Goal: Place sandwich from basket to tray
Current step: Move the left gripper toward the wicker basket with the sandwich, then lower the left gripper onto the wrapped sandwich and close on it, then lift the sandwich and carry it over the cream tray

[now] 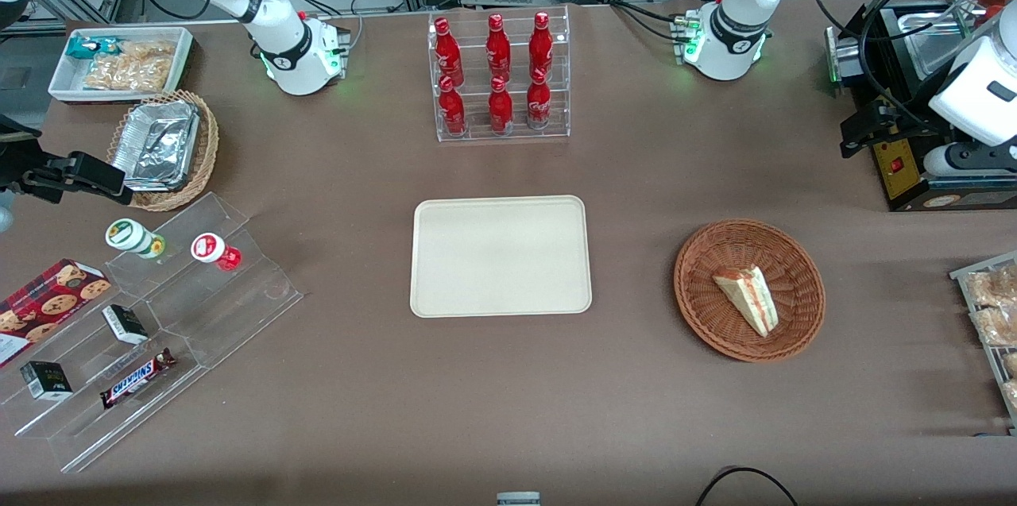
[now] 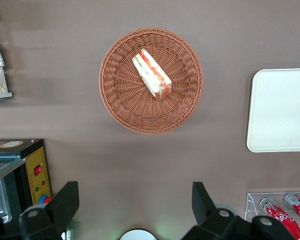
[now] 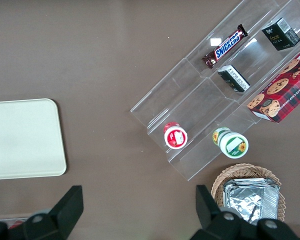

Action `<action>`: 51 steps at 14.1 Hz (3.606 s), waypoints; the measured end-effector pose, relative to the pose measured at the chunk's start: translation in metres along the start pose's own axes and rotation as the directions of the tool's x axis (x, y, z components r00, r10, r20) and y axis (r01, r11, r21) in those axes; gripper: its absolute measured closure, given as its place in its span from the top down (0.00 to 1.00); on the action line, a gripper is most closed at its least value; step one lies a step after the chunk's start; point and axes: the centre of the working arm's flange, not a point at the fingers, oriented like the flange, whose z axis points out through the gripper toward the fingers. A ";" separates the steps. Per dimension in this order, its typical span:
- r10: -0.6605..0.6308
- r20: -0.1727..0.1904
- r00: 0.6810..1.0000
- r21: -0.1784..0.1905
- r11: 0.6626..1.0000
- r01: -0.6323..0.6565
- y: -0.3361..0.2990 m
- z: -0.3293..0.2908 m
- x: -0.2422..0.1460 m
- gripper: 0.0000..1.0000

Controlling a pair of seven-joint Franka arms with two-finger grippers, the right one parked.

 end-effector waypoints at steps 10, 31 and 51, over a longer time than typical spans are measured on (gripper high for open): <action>-0.262 0.122 0.957 0.039 0.965 0.259 0.005 0.091 0.047 1.00; -0.659 0.090 0.747 0.082 0.752 0.654 0.020 0.402 0.123 0.62; -0.021 0.102 0.995 -0.006 1.000 0.022 0.477 0.380 0.009 0.22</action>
